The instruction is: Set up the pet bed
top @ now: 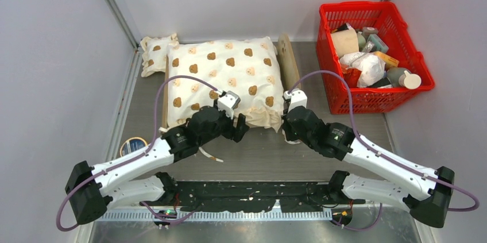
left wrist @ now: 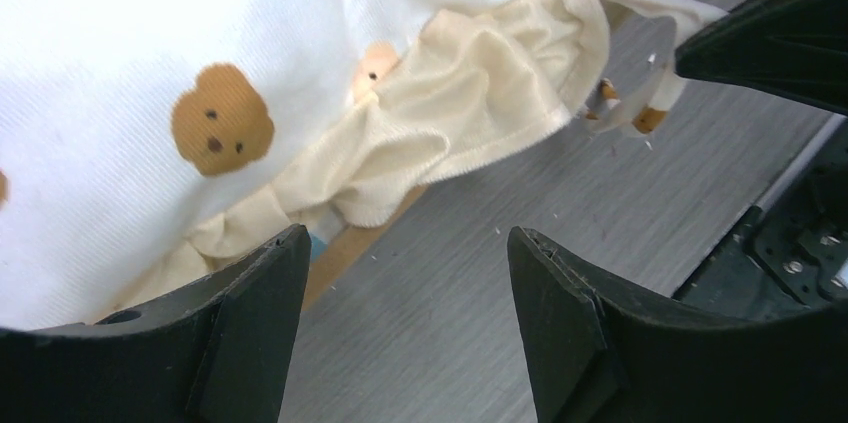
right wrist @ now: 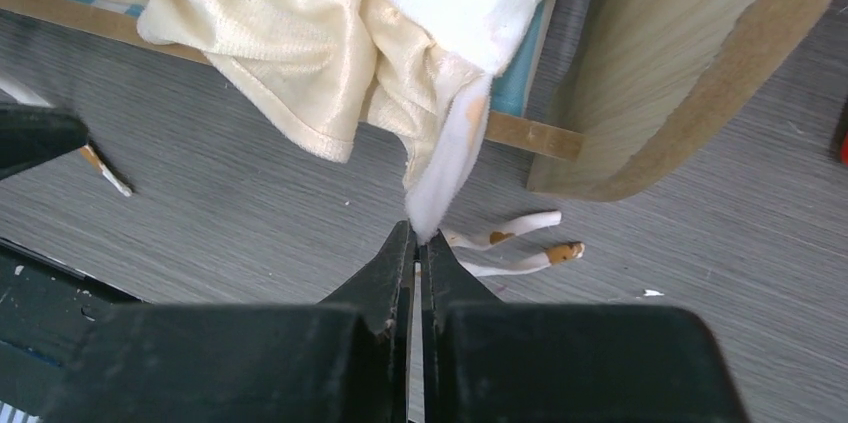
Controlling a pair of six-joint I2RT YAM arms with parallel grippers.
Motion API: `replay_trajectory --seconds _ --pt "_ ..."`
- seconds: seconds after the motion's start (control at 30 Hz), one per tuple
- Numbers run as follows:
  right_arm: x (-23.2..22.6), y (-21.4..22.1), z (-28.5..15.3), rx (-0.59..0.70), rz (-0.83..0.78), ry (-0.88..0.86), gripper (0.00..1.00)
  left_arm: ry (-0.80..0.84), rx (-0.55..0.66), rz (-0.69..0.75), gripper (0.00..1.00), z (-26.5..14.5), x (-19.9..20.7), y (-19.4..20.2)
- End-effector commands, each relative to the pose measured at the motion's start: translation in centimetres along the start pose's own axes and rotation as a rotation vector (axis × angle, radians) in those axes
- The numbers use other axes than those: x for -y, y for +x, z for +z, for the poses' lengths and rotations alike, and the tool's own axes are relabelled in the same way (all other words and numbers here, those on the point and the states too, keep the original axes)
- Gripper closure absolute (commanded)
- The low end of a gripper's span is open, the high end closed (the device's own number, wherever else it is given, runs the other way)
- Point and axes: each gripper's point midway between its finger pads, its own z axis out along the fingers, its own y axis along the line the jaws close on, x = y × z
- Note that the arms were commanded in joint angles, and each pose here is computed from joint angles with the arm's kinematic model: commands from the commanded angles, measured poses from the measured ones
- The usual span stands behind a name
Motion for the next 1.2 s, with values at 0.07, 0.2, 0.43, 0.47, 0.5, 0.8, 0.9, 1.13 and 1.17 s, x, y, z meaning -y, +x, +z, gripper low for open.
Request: replay_trajectory --seconds 0.07,0.2,0.43,0.47,0.5,0.8,0.9,1.13,1.17 --pt "0.5 -1.9 -1.1 0.028 -0.028 0.037 0.95 -0.027 0.147 0.165 0.24 1.9 0.7 -5.7" --pt "0.3 -1.0 -0.6 0.008 -0.019 0.024 0.89 0.053 0.14 0.206 0.24 3.6 3.1 -5.7" --pt "-0.1 -0.6 -0.4 0.084 0.007 -0.044 0.94 0.089 0.058 0.214 0.28 6.9 5.2 -2.7" --pt "-0.1 -0.2 -0.4 0.087 0.009 -0.051 0.9 0.082 0.044 0.218 0.32 7.3 5.1 -2.1" --pt "-0.2 -0.5 -0.5 0.106 0.014 -0.063 0.88 0.069 0.032 0.219 0.43 7.6 4.9 -1.6" --pt "0.9 -0.3 -1.4 0.207 0.044 -0.083 0.5 0.038 0.068 0.168 1.0 6.1 4.7 -4.1" --pt "0.7 0.7 -1.1 0.215 0.021 -0.118 0.49 0.058 0.101 0.102 1.0 5.2 5.1 -6.0" --pt "0.6 3.7 1.2 0.243 0.067 -0.155 0.56 0.076 0.132 -0.018 1.0 4.4 4.3 -7.8" --pt "0.7 4.3 1.7 0.251 0.076 -0.153 0.58 0.071 0.14 -0.021 1.0 4.2 4.1 -8.0"
